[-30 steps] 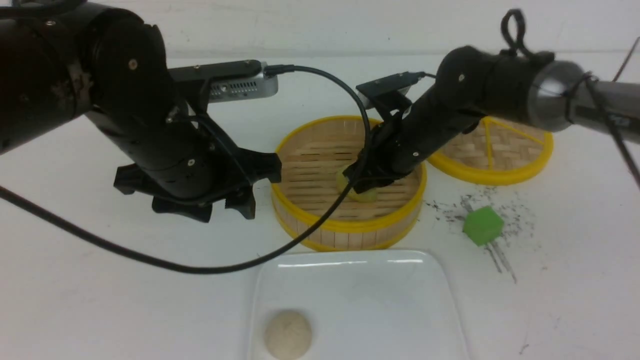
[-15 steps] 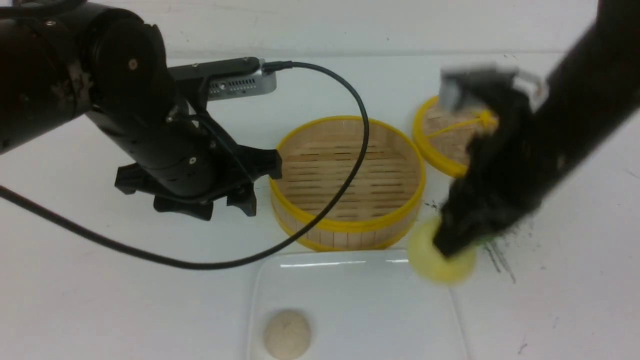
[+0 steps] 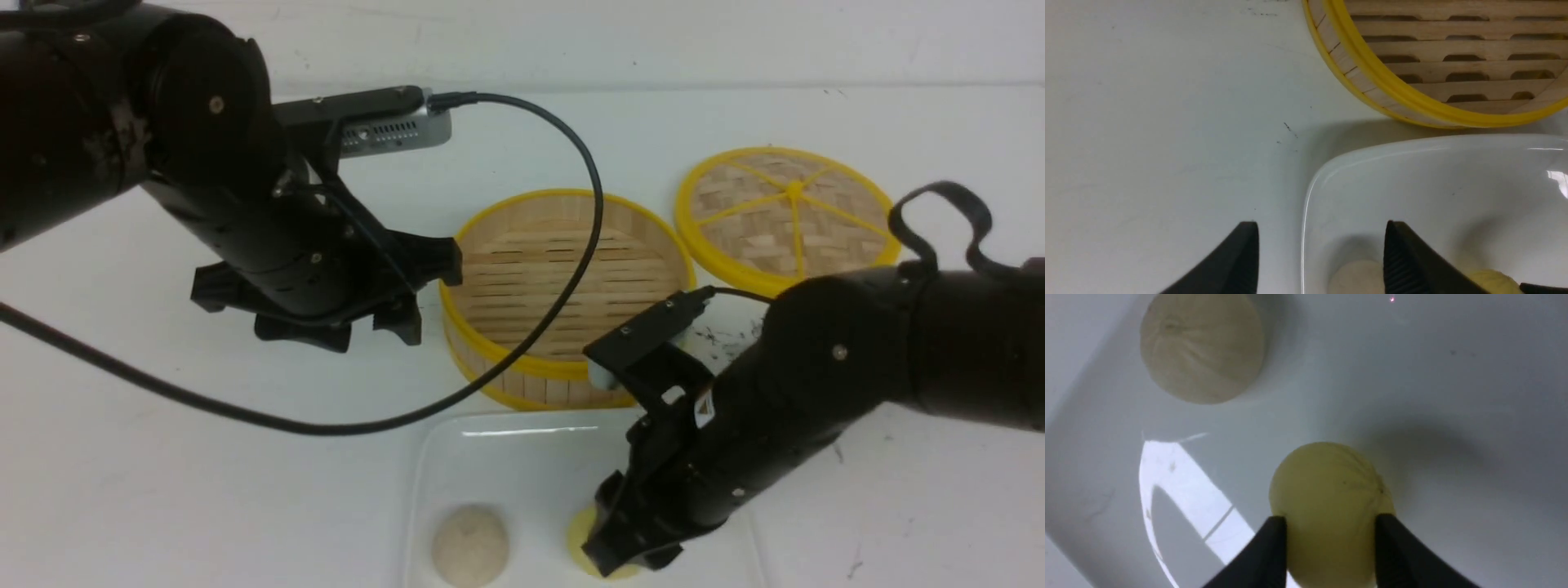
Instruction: Put the steamed buns into the plate on the white tablecloth.
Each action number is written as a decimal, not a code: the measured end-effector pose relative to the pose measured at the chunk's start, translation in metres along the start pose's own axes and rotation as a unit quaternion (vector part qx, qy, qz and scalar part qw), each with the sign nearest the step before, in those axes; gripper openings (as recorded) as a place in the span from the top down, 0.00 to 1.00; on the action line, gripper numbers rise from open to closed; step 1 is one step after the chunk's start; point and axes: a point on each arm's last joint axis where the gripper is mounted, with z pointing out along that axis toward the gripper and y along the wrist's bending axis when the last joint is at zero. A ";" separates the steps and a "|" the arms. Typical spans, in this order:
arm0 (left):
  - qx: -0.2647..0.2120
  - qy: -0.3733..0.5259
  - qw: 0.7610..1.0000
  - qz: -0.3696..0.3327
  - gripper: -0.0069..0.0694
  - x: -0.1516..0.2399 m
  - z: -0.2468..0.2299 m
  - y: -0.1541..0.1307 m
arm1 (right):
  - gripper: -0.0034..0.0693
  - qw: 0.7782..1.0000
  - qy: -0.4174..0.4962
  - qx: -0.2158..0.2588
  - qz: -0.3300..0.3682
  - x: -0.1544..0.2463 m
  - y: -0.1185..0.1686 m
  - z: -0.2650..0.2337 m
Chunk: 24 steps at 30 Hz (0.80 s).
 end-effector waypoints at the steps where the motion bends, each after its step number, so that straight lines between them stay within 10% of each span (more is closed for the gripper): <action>1: 0.000 0.000 1.000 0.000 0.35 0.000 0.000 0.000 | 0.45 1.000 0.010 -0.002 0.001 0.000 0.001 -0.002; 9: 0.000 0.000 1.000 0.000 0.35 0.000 0.000 0.000 | 0.44 0.997 0.052 -0.011 -0.052 -0.011 0.020 -0.059; 18: 0.000 0.000 1.000 0.000 0.39 0.000 0.000 0.000 | 0.94 0.986 0.016 0.158 -0.047 0.021 0.006 -0.161; 24: -0.005 -0.003 1.000 0.004 0.52 -0.001 0.000 0.001 | 0.97 0.979 -0.046 0.198 -0.005 0.085 -0.004 -0.203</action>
